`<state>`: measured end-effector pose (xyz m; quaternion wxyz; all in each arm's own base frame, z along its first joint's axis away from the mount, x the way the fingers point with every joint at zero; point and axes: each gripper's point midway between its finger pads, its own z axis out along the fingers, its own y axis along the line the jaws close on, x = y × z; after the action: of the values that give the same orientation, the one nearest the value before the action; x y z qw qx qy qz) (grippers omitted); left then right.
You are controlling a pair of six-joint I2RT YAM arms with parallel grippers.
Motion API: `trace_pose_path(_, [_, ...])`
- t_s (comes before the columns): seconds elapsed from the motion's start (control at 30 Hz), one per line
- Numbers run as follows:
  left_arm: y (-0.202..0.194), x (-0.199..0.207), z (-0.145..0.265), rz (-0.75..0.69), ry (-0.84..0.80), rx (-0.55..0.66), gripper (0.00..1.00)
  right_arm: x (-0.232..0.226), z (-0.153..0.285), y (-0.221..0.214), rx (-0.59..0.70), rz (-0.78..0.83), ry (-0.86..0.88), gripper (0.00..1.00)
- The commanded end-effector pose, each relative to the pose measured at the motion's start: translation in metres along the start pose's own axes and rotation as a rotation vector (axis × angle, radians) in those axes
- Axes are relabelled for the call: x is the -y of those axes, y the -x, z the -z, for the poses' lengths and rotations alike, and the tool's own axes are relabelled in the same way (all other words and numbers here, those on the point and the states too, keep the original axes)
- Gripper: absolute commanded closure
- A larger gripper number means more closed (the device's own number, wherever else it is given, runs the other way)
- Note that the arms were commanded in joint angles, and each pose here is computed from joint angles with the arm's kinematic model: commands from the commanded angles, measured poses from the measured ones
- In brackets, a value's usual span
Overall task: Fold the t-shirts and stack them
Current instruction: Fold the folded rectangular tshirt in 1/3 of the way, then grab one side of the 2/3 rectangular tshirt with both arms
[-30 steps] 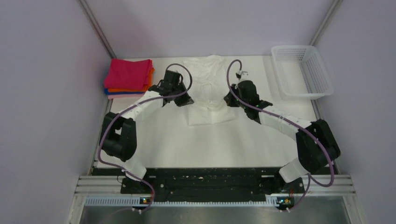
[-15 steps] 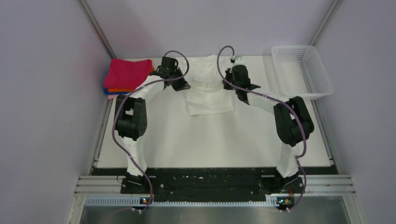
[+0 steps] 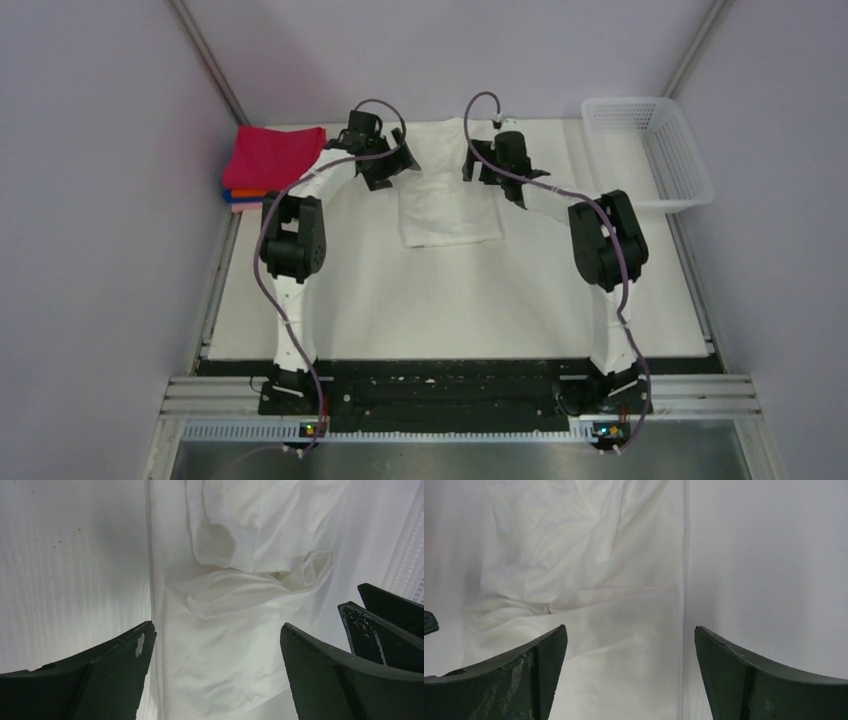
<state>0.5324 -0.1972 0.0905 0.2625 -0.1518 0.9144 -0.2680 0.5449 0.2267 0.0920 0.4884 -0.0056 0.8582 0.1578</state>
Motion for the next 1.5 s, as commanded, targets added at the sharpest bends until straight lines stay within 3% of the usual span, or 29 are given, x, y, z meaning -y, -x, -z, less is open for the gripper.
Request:
trace_pose_path(0.0, [0.036,0.032,0.050,-0.053,-0.037,0.120,0.01,-0.011,0.027,0.049,0.109,-0.014,0.030,0.01])
trace_pose_path(0.23, [-0.032,0.013,0.087,-0.038,-0.027,0.026,0.01,0.002,0.087,0.002,0.015,-0.085,0.015,0.01])
trace_pose_path(0.5, [-0.134,-0.018,0.086,0.030,-0.012,-0.135,0.02,0.013,0.135,-0.075,-0.151,-0.213,0.021,0.01])
trace_pose_path(0.7, [-0.157,-0.033,0.067,0.059,0.032,-0.178,0.22,0.016,0.133,-0.095,-0.214,-0.245,0.007,0.08])
trace_pose_path(1.03, [-0.154,-0.049,0.043,0.086,0.101,-0.171,0.46,0.024,0.121,-0.115,-0.257,-0.256,-0.032,0.25])
trace_pose_path(1.2, [-0.159,-0.052,0.034,0.090,0.098,-0.199,0.68,0.024,0.117,-0.123,-0.279,-0.259,-0.029,0.38])
trace_pose_path(1.3, [-0.165,-0.059,0.030,0.090,0.117,-0.222,1.00,0.022,0.118,-0.132,-0.306,-0.269,-0.013,0.53])
trace_pose_path(1.47, [-0.168,-0.062,0.031,0.087,0.113,-0.213,1.00,0.023,0.121,-0.143,-0.317,-0.282,-0.007,0.66])
